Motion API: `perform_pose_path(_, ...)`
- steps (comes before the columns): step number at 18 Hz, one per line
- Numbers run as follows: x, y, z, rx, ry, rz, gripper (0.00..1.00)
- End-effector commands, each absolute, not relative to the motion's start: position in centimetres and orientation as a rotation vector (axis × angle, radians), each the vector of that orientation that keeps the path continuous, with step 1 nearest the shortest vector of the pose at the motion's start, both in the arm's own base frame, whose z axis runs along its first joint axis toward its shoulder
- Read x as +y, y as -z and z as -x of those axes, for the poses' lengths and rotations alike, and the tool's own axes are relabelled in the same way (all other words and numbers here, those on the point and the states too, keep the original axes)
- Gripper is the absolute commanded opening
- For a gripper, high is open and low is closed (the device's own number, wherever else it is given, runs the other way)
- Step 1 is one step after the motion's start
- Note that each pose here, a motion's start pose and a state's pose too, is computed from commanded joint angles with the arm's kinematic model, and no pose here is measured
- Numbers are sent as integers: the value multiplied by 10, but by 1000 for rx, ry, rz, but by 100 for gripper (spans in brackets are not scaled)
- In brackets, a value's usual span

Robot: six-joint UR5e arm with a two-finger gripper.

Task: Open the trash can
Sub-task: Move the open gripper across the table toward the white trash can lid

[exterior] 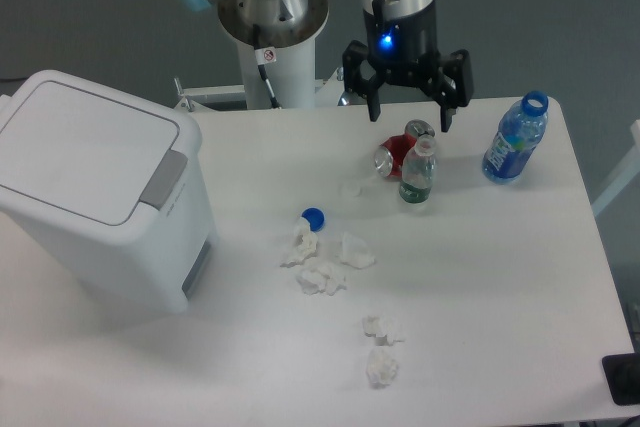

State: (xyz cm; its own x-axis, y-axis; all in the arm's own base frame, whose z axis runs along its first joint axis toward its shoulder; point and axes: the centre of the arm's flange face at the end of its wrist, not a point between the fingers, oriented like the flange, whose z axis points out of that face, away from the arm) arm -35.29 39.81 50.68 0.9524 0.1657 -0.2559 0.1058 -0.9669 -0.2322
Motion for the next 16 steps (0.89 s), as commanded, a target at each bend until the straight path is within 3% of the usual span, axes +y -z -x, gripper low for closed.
perform_pose_path(6,446,-498,318,-401,-314,2830,100)
perform_pose_path(10,462,-493,306,-372,-259,2820,100)
perform_pose_path(14,481,-501,293,-434,-88,2719,100)
perform_pose_path(16,485,-505,295,-500,-61,2693,100)
